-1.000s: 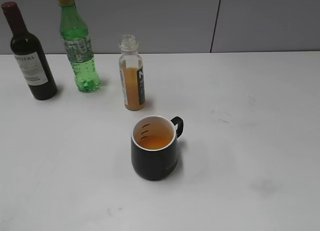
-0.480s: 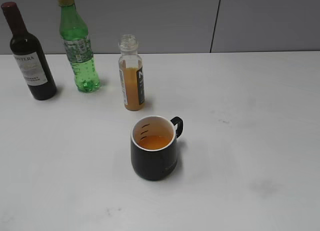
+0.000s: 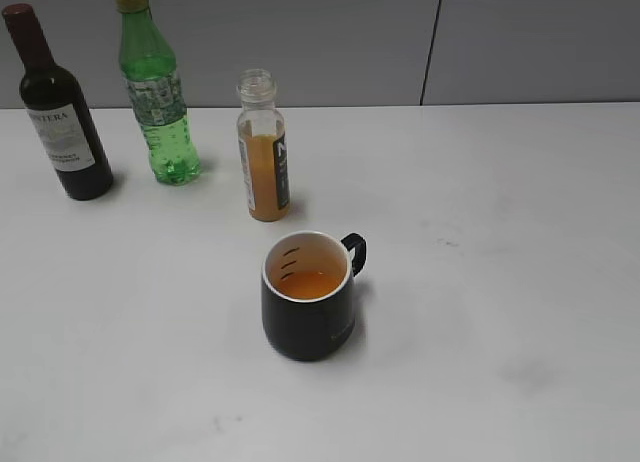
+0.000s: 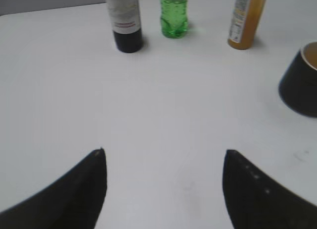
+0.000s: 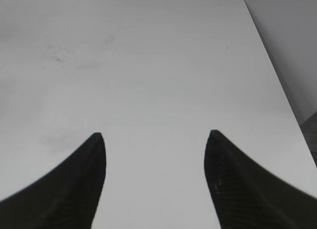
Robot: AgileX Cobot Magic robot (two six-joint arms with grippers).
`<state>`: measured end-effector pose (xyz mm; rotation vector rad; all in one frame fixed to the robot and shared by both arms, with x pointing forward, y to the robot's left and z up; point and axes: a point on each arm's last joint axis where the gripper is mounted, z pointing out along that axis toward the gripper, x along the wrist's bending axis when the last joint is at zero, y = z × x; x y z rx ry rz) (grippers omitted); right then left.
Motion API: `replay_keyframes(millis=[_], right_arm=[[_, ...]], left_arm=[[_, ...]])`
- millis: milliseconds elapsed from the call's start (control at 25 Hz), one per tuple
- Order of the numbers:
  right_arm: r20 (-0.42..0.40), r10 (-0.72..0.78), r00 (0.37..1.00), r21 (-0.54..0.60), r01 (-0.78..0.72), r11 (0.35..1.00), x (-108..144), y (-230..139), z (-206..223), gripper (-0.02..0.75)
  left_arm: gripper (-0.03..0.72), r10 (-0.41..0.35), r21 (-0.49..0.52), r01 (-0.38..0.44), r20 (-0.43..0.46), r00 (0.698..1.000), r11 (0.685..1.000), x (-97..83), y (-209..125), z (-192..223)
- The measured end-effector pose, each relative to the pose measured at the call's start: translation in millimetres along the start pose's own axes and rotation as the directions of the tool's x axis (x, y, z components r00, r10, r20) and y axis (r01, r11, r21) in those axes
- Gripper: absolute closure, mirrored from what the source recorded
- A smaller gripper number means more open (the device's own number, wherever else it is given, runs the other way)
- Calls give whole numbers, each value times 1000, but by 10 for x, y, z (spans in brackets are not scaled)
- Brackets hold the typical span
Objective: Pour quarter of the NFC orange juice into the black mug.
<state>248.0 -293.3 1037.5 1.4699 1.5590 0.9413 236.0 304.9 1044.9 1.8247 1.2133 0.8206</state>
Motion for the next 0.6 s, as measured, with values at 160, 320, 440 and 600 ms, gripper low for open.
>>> replay_keyframes(millis=[160,320,440,600], right_arm=[[0,0,1000,0,0,1000,0,0,0,258],[0,0,1000,0,0,1000,0,0,0,258],[0,0,1000,0,0,1000,0,0,0,258],[0,0,1000,0,0,1000,0,0,0,258]], left_arm=[[152,-78,9,80,-144,987,997,-7,-2,-5],[189,-117,11,122,-216,969,992,-11,-6,-6],[215,-120,10,125,-222,968,992,-12,-5,-7],[242,-120,10,126,-222,967,992,-12,-5,-7]])
